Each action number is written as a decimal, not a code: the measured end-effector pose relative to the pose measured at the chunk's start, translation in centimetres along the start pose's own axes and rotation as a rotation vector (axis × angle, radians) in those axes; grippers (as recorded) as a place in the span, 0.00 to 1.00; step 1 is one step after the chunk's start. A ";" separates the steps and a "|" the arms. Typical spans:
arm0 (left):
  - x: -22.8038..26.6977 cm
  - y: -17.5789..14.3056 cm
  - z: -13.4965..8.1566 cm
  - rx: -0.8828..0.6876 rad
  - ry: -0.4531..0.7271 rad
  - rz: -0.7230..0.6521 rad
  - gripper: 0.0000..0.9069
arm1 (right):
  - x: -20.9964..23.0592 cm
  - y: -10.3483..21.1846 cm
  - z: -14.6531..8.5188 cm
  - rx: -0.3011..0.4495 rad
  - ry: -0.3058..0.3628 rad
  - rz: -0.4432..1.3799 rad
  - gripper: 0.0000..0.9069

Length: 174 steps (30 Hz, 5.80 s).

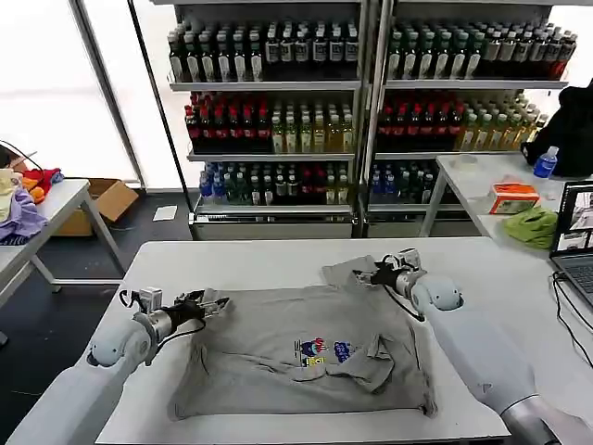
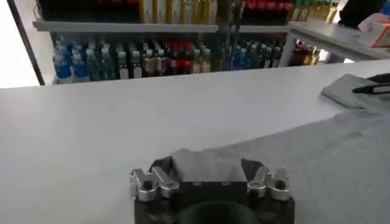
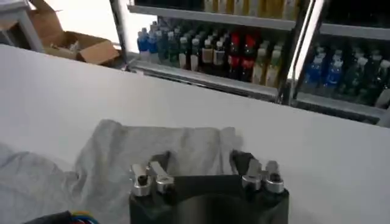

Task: Fold and organize the clothes.

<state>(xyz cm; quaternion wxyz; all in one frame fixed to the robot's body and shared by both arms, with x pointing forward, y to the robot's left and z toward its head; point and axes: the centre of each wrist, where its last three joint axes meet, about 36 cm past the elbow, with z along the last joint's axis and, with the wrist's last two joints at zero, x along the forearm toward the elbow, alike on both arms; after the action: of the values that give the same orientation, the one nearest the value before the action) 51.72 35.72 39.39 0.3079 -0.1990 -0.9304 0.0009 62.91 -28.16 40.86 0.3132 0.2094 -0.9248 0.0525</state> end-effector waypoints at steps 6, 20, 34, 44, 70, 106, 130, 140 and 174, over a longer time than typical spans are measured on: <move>-0.3 -0.2 0.4 0.005 0.001 0.011 0.01 | -0.2 0.4 -0.1 -0.010 -0.004 -0.007 0.00; -0.9 -0.2 0.6 0.010 -0.036 -0.041 0.01 | 0.7 0.4 -0.1 -0.101 -0.054 -0.061 0.00; 1.5 -1.3 -1.9 -0.010 -0.133 -0.094 0.01 | 5.9 -0.1 0.0 -0.244 -0.192 -0.141 0.00; 5.4 -2.7 -2.8 -0.046 -0.194 -0.108 0.01 | 12.4 0.6 1.5 -0.299 -0.279 -0.178 0.00; 14.0 -8.6 3.4 -0.077 -0.190 -0.092 0.00 | 25.6 8.0 12.3 -0.333 -0.202 -0.159 0.00; 18.9 -16.5 11.4 -0.027 -0.198 -0.297 1.00 | 27.6 7.2 21.2 -0.079 -0.623 0.174 1.00; 12.7 -17.9 14.9 0.068 -0.207 -0.347 0.02 | 28.0 7.6 23.5 -0.042 -0.740 0.233 1.00; 12.0 -18.4 15.7 0.097 -0.184 -0.301 0.01 | 28.2 7.5 23.5 -0.026 -0.768 0.242 1.00; 23.3 -2.2 9.0 -0.081 -0.316 -0.579 0.01 | 27.7 6.8 22.7 -0.033 -0.792 0.246 1.00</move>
<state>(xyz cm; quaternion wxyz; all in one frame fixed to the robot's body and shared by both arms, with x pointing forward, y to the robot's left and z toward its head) 28.74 43.44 45.69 0.1394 0.0641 -0.9838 -0.0926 27.55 -37.02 39.60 -0.0720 0.0961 -0.9927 -0.0100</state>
